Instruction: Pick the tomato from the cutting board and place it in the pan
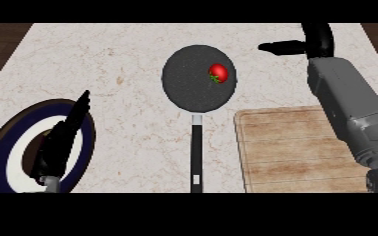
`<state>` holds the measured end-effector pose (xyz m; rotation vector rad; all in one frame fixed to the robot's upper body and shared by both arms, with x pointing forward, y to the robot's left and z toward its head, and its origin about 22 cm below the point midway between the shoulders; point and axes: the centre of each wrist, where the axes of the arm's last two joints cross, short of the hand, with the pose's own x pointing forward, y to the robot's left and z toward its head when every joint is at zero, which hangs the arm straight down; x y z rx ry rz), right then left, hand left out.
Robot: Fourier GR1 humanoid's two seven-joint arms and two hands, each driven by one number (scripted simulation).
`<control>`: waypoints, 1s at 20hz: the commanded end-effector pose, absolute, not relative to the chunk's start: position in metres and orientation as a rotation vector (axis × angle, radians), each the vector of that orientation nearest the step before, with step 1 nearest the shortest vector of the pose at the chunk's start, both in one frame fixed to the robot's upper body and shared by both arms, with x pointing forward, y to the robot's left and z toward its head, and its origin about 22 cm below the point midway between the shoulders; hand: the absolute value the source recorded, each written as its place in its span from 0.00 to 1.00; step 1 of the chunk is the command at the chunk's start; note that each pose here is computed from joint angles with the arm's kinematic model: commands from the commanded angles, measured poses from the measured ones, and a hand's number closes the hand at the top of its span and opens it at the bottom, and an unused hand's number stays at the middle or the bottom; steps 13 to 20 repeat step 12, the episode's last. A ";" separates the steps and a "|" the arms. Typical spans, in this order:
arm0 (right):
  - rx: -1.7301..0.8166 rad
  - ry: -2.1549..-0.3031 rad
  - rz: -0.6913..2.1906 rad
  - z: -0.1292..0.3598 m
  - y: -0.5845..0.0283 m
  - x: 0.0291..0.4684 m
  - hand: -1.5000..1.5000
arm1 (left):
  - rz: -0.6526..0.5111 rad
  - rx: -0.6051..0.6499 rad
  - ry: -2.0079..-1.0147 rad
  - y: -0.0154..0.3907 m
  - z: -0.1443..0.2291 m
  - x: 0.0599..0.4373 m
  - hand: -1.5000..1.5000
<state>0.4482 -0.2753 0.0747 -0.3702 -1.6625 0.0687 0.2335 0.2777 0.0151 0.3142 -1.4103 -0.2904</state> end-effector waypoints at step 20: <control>-0.370 -1.684 0.129 0.080 -0.411 0.403 0.00 | -0.297 0.287 -1.412 0.267 0.012 0.230 0.50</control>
